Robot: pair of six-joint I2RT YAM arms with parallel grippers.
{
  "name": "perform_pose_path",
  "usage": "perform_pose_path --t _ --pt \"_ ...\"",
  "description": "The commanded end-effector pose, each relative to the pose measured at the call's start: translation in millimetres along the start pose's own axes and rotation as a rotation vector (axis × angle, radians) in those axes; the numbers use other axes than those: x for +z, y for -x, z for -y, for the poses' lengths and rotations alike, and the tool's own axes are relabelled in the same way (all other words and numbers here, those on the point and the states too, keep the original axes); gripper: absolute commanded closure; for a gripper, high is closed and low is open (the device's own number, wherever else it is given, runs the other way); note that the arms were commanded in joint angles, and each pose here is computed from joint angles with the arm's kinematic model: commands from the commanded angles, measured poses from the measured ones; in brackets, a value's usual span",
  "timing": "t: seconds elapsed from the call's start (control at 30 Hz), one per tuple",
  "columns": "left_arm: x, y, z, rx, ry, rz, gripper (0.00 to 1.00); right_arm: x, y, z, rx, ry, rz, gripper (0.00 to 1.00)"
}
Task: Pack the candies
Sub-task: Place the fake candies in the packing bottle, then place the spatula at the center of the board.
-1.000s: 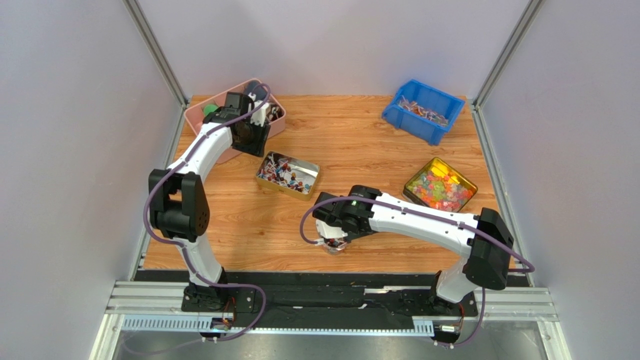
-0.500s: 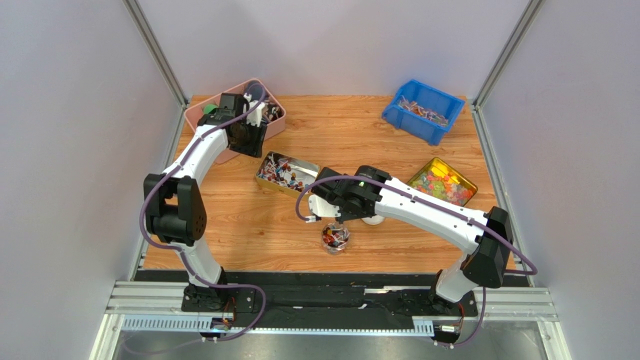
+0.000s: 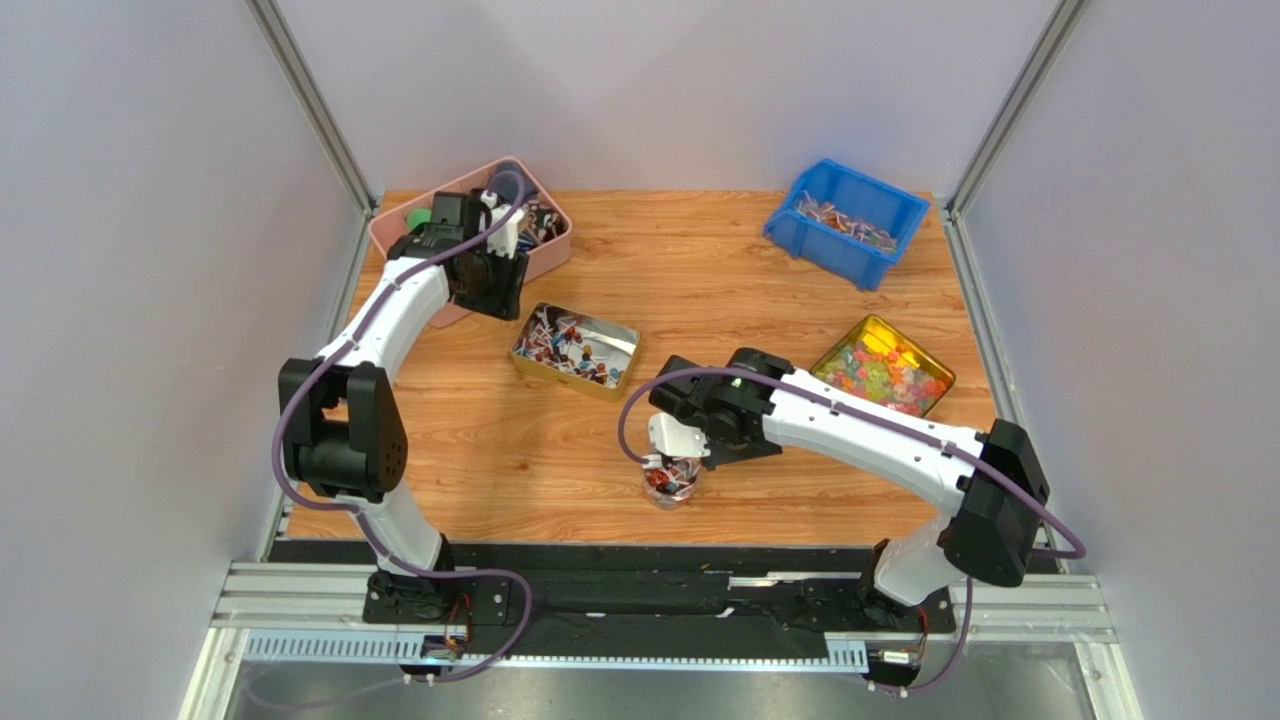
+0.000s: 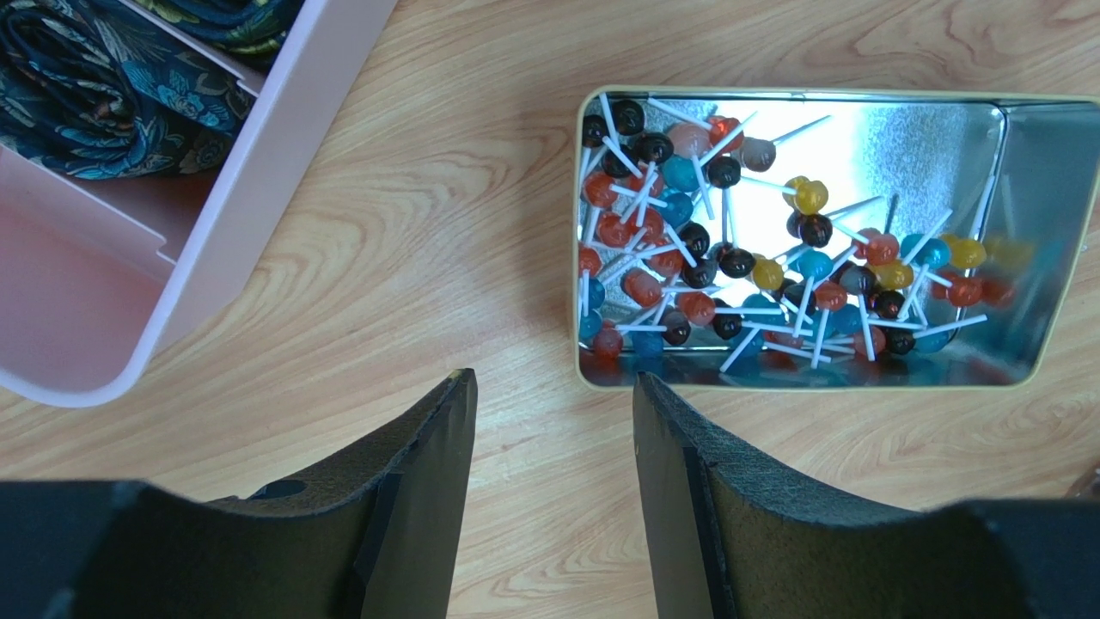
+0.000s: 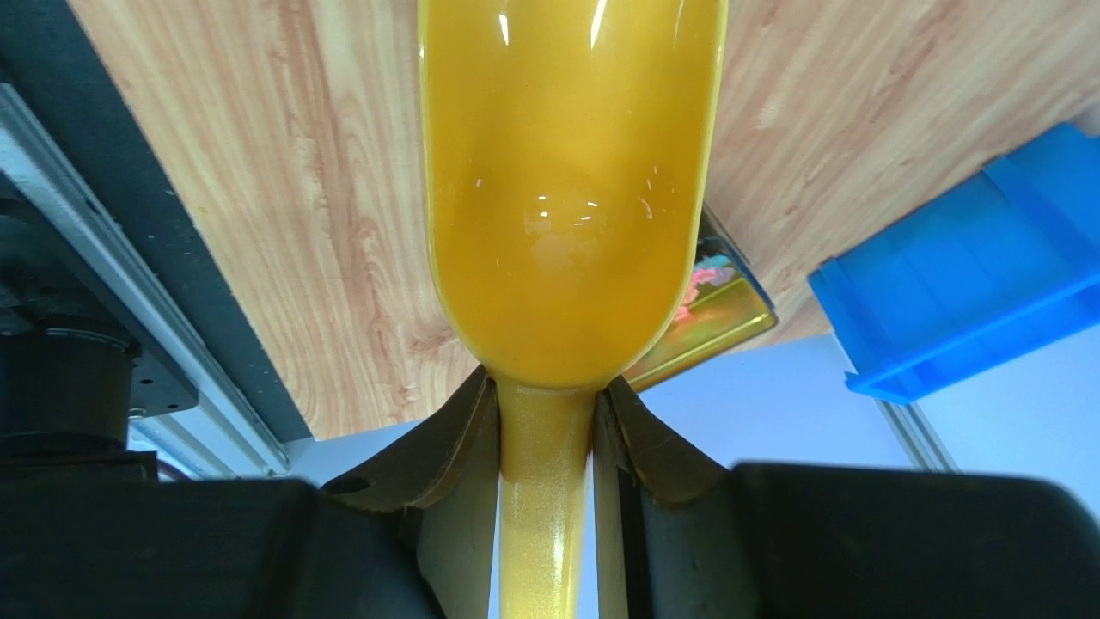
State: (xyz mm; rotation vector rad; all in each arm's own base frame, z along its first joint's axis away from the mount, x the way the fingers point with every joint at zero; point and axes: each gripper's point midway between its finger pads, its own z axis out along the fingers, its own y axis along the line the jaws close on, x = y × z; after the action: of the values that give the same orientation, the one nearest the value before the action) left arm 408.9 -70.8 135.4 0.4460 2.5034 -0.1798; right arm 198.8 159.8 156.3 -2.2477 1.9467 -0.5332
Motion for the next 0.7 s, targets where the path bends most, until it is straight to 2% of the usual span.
perform_pose_path --t 0.0,0.13,0.3,0.43,0.57,0.67 --pt "-12 10 0 0.016 -0.003 0.056 0.43 -20 -59 -47 -0.065 0.21 -0.146 1.0" --pt "-16 9 -3 0.009 0.008 0.061 0.43 -29 -48 -31 -0.038 0.162 -0.091 1.0" --pt "-22 13 -8 -0.012 0.008 0.084 0.43 -37 -14 37 0.059 -0.017 0.028 1.0" --pt "-27 12 -12 -0.036 0.001 0.096 0.36 -19 15 88 0.128 -0.09 0.073 1.0" --pt "-32 4 -20 -0.059 -0.006 0.107 0.32 10 44 148 0.343 -0.084 0.149 1.0" --pt "-35 -1 -20 -0.058 -0.012 0.111 0.28 33 50 185 0.461 -0.078 0.197 1.0"
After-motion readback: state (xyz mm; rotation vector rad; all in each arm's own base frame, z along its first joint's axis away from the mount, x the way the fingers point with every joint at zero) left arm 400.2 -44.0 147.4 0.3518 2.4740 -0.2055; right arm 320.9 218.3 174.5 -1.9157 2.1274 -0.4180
